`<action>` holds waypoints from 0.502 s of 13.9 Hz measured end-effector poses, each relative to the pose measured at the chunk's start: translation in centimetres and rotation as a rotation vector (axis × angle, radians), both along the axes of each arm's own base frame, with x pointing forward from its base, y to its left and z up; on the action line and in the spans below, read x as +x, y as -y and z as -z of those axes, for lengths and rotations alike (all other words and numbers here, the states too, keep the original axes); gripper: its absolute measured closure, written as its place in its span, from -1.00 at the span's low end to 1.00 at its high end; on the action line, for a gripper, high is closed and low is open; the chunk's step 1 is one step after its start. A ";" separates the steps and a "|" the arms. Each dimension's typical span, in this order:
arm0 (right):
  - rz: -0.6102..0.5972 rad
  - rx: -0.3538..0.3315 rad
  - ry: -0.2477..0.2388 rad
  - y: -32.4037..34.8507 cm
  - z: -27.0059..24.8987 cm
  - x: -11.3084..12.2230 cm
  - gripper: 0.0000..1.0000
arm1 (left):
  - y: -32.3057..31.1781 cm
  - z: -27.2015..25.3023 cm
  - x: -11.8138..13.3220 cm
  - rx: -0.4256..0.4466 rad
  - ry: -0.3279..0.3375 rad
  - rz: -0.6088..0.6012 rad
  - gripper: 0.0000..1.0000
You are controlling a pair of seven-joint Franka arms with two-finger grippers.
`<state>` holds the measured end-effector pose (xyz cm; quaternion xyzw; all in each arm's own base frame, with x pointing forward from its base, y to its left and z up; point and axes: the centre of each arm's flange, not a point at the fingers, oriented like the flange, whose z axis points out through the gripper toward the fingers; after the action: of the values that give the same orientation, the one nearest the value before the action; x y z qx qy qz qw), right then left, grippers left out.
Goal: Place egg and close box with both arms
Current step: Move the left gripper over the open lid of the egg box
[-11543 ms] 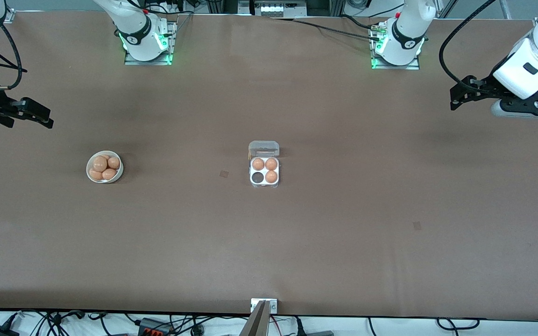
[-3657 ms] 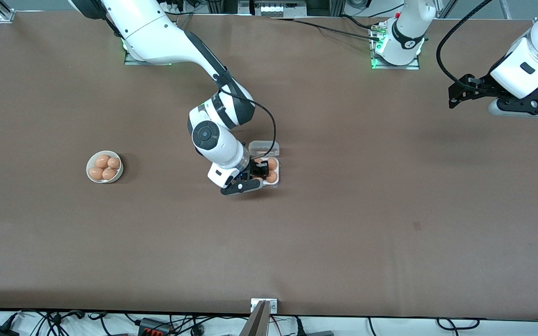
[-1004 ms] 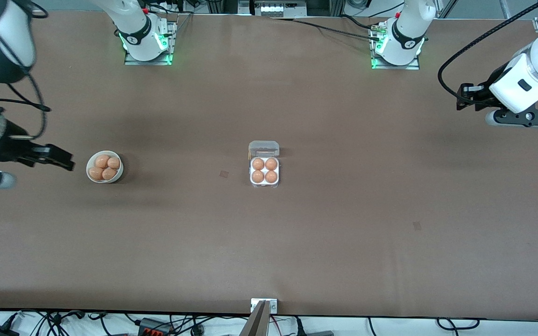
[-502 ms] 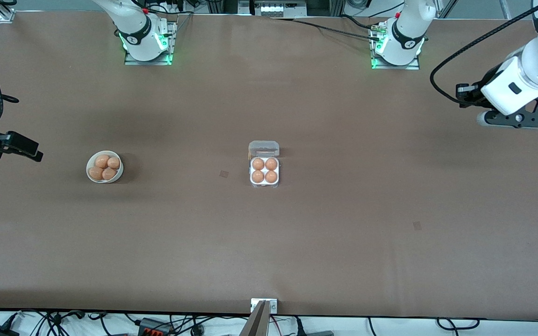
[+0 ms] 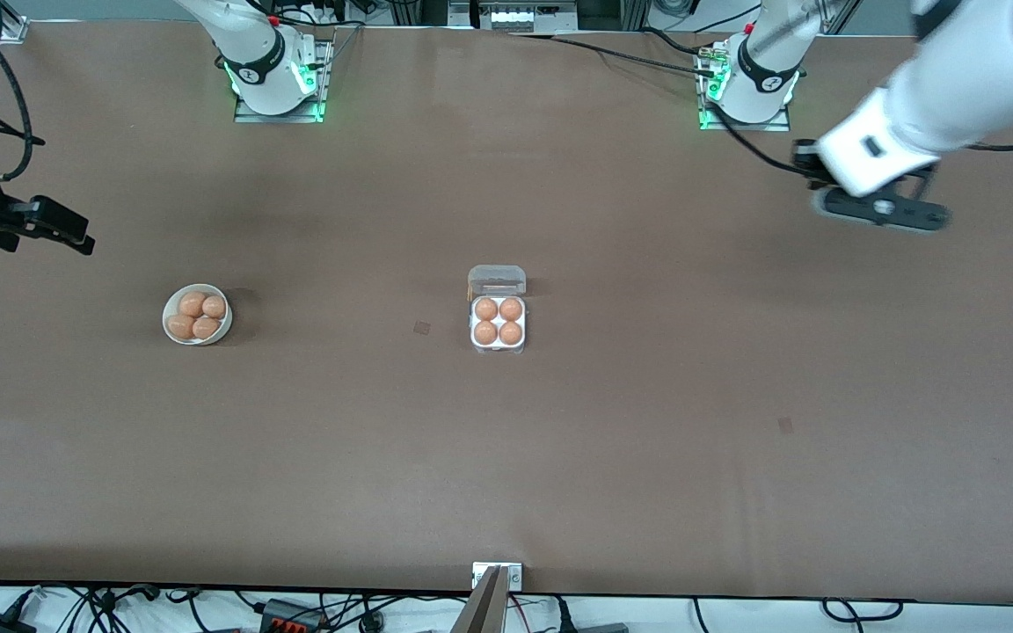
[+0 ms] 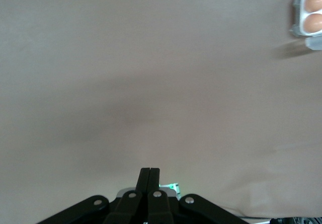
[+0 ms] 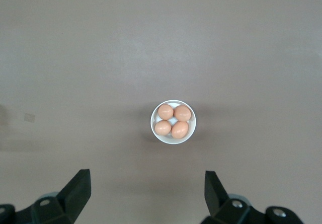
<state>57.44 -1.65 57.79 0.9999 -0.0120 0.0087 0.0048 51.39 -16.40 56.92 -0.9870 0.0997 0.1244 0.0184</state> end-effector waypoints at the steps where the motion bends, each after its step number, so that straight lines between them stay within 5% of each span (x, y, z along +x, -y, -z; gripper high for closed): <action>1: -0.002 0.000 0.006 0.0 0.6 -0.2 -1.00 | 1.9 1.0 -0.2 0.001 0.015 -0.001 0.97; 7: -0.022 0.000 0.019 -0.1 1.7 -0.9 -1.00 | 13.5 8.3 -2.4 -0.027 0.081 -0.090 0.97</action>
<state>56.58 -1.53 56.10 0.9998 -0.0009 0.0184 0.0045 48.95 -29.93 48.57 -0.9949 0.0558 0.0836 0.0033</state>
